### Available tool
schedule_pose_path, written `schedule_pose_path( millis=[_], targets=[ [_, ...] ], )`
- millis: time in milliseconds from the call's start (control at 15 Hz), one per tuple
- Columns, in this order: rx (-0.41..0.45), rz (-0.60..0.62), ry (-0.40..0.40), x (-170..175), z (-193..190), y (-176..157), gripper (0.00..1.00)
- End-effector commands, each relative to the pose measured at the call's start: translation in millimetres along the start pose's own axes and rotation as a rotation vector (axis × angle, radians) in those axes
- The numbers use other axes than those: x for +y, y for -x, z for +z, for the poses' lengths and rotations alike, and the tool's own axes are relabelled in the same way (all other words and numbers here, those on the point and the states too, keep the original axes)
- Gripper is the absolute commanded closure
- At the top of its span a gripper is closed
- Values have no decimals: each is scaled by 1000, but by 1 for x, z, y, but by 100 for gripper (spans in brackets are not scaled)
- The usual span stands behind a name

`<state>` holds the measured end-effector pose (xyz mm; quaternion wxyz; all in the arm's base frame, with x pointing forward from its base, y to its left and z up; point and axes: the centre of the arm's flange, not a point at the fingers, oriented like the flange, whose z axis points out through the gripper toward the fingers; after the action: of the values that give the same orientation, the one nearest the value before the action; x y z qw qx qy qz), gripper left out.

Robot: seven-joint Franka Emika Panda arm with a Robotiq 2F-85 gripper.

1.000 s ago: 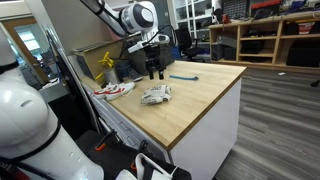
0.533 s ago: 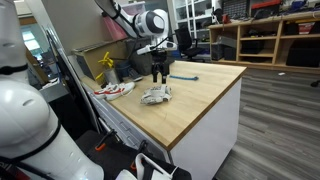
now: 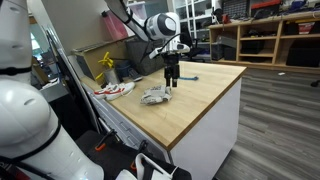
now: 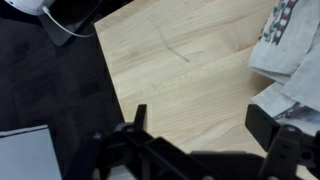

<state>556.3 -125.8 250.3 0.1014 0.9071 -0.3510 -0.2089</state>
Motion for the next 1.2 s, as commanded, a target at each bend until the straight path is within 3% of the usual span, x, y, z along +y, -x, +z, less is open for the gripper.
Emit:
schedule_pose_path(
  millis=[0,400,733,1133],
  targets=[
    [36,164,75,1,0,-4,0],
    [97,380,146,-18,0,8,0],
    [92,531,194,-43,8,26,0],
    [114,613,212,-71,24,43,0]
  ],
)
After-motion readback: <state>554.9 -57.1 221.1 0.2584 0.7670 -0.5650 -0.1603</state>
